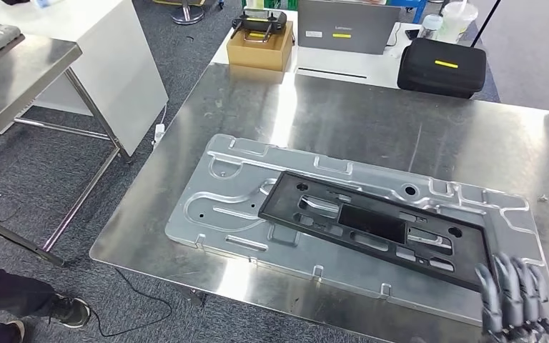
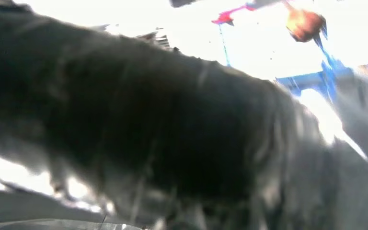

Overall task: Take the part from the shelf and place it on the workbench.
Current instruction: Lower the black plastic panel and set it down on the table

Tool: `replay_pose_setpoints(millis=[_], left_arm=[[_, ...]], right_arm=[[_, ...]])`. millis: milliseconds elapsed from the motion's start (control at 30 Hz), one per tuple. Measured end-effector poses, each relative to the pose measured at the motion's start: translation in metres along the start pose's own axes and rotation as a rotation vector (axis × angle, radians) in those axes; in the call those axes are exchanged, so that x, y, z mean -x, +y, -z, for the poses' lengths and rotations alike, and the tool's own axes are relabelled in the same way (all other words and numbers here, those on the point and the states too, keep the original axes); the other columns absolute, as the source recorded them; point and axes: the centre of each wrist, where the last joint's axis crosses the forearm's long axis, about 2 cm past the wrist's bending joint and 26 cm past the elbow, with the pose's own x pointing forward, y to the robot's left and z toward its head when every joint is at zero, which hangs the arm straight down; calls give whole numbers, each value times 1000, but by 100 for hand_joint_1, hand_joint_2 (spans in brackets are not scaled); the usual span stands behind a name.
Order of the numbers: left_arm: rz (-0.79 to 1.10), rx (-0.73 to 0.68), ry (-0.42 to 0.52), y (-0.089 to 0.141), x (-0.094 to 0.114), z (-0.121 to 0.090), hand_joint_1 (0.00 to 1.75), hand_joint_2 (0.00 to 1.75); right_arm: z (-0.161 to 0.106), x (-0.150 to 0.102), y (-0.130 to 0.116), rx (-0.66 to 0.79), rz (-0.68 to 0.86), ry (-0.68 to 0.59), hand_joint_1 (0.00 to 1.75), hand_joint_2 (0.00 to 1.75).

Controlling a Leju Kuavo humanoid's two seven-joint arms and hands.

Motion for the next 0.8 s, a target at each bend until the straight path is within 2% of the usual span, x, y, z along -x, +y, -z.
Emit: replay_pose_setpoints(millis=[100,200,467,800], left_arm=[[2,-12,13,0,0,0,0,0],[0,-14,18,-1,0,0,0,0],[-6,-15,30,-2,1,-1,0,0],[-18,-20,38,-2,1,-2,0,0]], right_arm=[[-1,-7,5,112,90,118,0,0],[-1,-12,9,147,117,195,0,0],[-4,-15,15,183,161,280,0,0],[-4,-18,22,234,207,330,0,0]])
